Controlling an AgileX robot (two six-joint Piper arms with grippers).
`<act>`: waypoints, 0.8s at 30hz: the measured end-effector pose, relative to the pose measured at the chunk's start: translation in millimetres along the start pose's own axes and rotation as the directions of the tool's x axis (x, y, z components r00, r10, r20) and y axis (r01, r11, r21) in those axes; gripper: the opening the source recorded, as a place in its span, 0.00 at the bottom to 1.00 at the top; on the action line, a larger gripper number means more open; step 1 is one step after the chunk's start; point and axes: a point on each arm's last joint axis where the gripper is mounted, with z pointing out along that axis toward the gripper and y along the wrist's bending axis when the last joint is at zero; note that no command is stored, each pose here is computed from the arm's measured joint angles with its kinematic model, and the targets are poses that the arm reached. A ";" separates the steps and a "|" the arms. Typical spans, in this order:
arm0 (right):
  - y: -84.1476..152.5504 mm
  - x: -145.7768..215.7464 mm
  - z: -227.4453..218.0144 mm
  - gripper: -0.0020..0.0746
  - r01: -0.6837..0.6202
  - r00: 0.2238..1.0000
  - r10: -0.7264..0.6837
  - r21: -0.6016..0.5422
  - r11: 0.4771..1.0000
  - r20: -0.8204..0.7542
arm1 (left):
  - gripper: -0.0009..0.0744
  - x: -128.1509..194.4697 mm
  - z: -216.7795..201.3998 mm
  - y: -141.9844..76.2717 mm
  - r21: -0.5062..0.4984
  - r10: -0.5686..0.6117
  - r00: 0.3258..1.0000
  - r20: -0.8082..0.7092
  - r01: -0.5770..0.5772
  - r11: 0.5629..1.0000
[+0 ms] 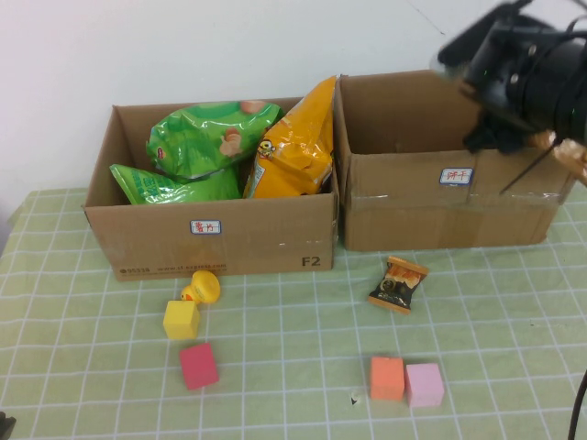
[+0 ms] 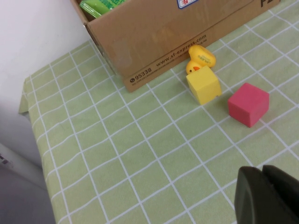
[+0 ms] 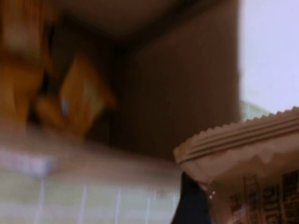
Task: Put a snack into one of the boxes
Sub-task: Place the biscuit in the biscuit box
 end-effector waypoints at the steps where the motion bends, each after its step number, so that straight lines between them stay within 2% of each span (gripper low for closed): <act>1: -3.3 -4.7 -3.3 0.65 -0.033 0.999 0.033 -0.001 0.999 0.021 | 0.01 0.0 0.0 0.0 0.000 0.000 1.000 0.000 0.000 1.000; 6: -10.6 -23.0 -13.6 0.65 -0.148 0.978 0.153 -0.047 0.988 0.142 | 0.01 -0.2 0.0 0.0 0.000 0.000 1.000 0.002 0.000 1.000; 10: -4.9 -37.0 -16.6 0.65 -0.146 0.943 0.178 -0.132 0.980 0.280 | 0.01 -0.2 0.0 0.0 0.000 0.000 1.000 0.002 0.000 1.000; 15: 11.1 -53.8 -13.3 0.65 -0.062 0.878 0.149 -0.200 0.978 0.455 | 0.01 -0.3 0.0 0.0 0.000 0.000 1.000 0.004 0.000 1.000; 19: 31.5 -59.4 -0.2 0.65 0.016 0.846 0.103 -0.217 0.976 0.524 | 0.01 -0.3 0.0 0.0 0.000 0.000 1.000 0.004 0.000 1.000; 24: 50.6 -61.1 18.5 0.65 0.151 0.809 -0.048 -0.130 0.980 0.585 | 0.01 -0.3 0.0 0.1 -0.001 0.002 1.000 0.004 -0.002 1.000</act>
